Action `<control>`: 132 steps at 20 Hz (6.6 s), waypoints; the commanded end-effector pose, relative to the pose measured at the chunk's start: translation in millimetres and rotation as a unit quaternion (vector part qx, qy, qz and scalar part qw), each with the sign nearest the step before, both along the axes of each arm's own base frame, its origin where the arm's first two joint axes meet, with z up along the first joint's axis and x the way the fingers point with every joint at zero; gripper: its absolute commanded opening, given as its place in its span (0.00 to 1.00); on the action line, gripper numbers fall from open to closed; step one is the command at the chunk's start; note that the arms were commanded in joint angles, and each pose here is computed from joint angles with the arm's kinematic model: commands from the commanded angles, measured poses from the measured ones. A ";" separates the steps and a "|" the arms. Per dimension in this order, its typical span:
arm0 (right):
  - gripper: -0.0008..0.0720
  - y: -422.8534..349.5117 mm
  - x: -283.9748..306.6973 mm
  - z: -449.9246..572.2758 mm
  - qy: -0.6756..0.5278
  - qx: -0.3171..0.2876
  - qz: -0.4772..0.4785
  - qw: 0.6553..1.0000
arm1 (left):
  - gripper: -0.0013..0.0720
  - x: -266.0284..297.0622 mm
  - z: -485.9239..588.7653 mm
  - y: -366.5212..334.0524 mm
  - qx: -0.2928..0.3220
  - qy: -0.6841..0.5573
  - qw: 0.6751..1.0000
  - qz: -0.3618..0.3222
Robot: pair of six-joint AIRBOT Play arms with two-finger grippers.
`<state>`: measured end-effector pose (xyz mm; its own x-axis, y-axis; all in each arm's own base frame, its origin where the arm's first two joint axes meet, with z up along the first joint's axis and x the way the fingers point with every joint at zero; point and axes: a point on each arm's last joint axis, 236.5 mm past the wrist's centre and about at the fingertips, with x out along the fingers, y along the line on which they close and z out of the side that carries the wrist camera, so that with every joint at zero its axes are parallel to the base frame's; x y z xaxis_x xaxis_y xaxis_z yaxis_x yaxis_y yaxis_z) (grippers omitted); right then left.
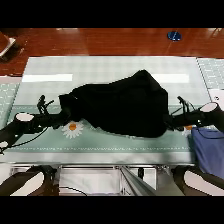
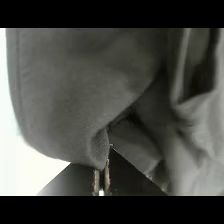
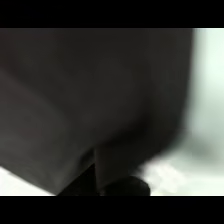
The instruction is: Fold the shirts.
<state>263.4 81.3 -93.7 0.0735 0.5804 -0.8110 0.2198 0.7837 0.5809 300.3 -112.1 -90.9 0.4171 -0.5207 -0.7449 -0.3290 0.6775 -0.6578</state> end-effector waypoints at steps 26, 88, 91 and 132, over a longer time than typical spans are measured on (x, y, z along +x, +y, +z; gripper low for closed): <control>0.04 -55.1 -116.7 584.6 -0.679 -0.315 -0.094 0.656 | 0.04 -202.6 587.4 91.4 0.412 -0.616 0.640 0.202; 0.56 -59.9 250.2 13.2 -0.062 -0.016 0.047 0.997 | 0.71 172.2 14.1 64.4 0.050 0.059 0.966 -0.245; 0.57 -92.7 234.1 23.0 -0.036 -0.055 0.039 0.997 | 0.71 149.0 19.7 97.8 0.093 0.118 0.960 -0.237; 0.57 -54.4 -28.3 -13.1 0.075 -0.030 -0.097 0.992 | 0.04 -49.0 -22.7 23.2 0.007 0.091 0.990 -0.110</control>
<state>241.3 6.9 -96.3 0.1142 0.4819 -0.8687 0.4606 0.7491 0.4761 251.9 -88.6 -113.3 0.1548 -0.5723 -0.8053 -0.2835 0.7551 -0.5911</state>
